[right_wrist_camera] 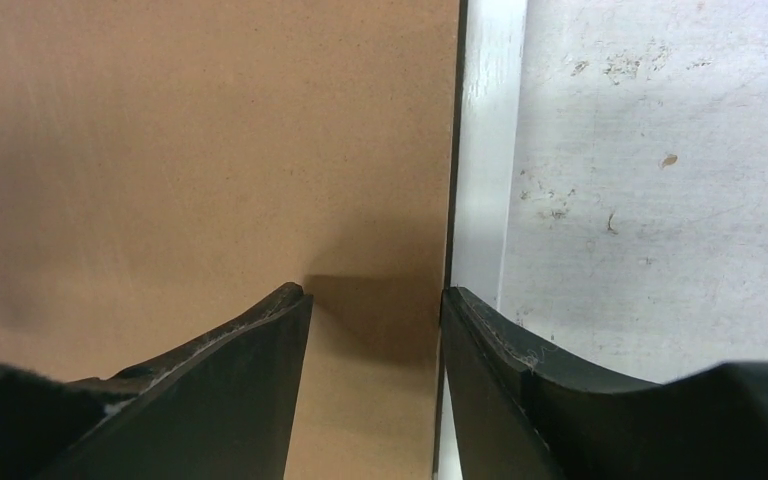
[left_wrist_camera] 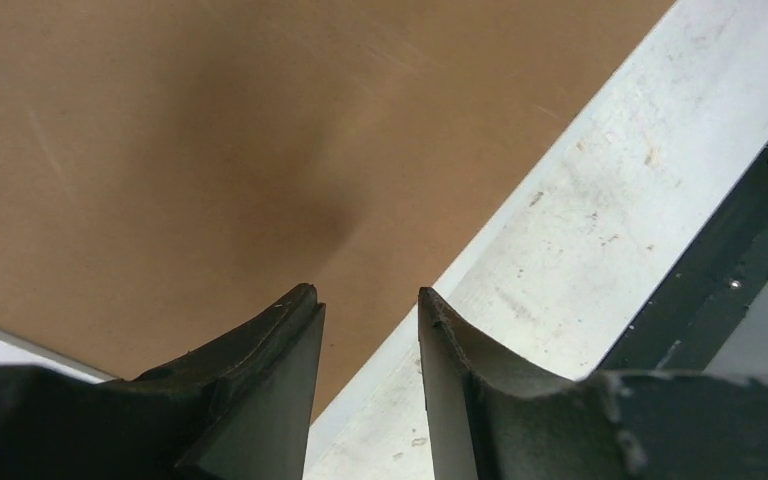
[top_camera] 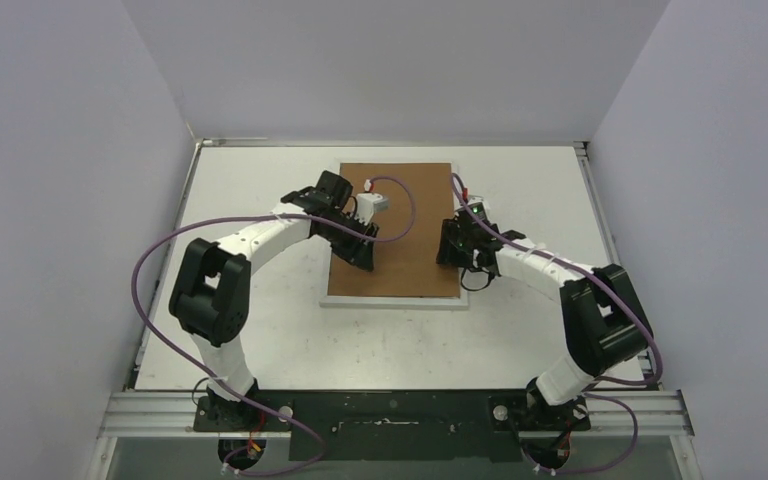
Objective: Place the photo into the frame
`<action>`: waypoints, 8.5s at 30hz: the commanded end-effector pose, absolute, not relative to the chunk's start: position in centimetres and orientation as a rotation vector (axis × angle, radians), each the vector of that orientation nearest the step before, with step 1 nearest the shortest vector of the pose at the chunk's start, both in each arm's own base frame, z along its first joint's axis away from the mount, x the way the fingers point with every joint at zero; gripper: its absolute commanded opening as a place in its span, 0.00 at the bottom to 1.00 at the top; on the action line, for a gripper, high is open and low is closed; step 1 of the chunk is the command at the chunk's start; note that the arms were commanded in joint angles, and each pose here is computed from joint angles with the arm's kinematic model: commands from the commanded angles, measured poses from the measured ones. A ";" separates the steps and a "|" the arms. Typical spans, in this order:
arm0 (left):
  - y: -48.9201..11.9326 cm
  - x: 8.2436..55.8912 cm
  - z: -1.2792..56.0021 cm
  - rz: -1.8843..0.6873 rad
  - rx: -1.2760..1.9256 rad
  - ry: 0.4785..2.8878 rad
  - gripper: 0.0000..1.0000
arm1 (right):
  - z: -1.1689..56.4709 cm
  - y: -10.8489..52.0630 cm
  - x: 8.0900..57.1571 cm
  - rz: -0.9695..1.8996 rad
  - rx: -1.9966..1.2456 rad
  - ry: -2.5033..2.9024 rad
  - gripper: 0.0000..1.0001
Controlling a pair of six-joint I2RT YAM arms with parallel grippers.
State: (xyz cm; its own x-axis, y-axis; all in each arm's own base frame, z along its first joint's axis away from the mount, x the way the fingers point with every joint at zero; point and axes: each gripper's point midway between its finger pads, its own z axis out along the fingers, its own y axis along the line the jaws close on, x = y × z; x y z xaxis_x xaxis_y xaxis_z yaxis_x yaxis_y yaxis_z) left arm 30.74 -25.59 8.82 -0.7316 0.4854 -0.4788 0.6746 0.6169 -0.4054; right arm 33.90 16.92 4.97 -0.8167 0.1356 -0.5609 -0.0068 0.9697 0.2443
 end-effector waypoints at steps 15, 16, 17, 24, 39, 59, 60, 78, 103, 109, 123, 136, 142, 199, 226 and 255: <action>-23.7 32.4 6.8 -0.660 0.977 2.485 0.37 | 13.6 20.9 34.9 0.734 0.093 2.312 0.48; -23.7 32.5 7.1 -0.666 0.974 2.479 0.37 | 13.9 20.9 34.9 0.741 0.090 2.304 0.47; -23.8 32.6 7.6 -0.672 0.972 2.469 0.37 | 14.0 21.0 34.9 0.746 0.086 2.297 0.46; -22.5 35.7 14.2 -0.744 0.827 2.378 0.39 | 14.8 21.3 34.8 0.780 0.074 2.261 0.42; -14.6 40.5 12.8 -0.595 0.615 2.442 0.39 | 10.8 18.9 35.0 0.589 0.095 2.412 0.54; -13.4 46.8 9.4 -0.638 0.447 2.472 0.39 | 12.8 13.0 55.1 0.228 0.242 2.141 0.60; -13.4 46.8 9.2 -0.646 0.441 2.478 0.39 | 12.8 13.1 56.0 0.240 0.246 2.127 0.62; -12.6 45.4 9.6 -0.682 0.479 2.496 0.38 | 8.4 15.9 69.0 0.711 0.129 1.961 0.83; -7.6 49.1 5.0 -0.293 0.421 2.589 0.38 | 4.2 19.4 62.2 0.953 -0.127 2.035 0.76; -9.4 50.3 4.4 -0.323 0.469 2.584 0.38 | 5.4 18.1 57.5 0.912 -0.063 2.074 0.73; -18.4 47.3 4.4 -0.548 0.748 2.544 0.38 | 6.9 13.3 41.7 0.682 0.255 2.197 0.68; -17.1 47.9 13.1 -0.601 0.800 2.447 0.40 | 7.6 9.1 36.5 0.451 0.334 2.274 0.77; -5.8 41.8 14.4 -0.420 0.922 2.550 0.40 | 7.5 9.4 39.6 0.498 0.366 2.241 0.77; -10.4 49.1 7.0 -0.210 0.696 2.402 0.39 | 6.9 14.4 33.3 0.859 0.429 2.350 0.75; -3.6 42.9 14.8 -0.443 0.509 2.451 0.40 | 15.0 26.0 25.5 0.119 -1.085 1.905 0.80; -3.2 43.5 13.9 -0.498 0.451 2.501 0.40 | 9.1 34.1 21.4 0.085 -1.566 1.621 0.77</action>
State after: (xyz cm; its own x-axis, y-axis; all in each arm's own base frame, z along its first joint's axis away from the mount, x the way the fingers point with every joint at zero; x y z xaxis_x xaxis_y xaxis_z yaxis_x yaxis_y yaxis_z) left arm 42.73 -3.01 12.51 -0.8139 0.2162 -0.5392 0.3959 0.8857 -0.2424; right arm 20.99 31.76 7.45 0.1232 -0.8436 -0.5226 -0.8450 0.1870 -0.5010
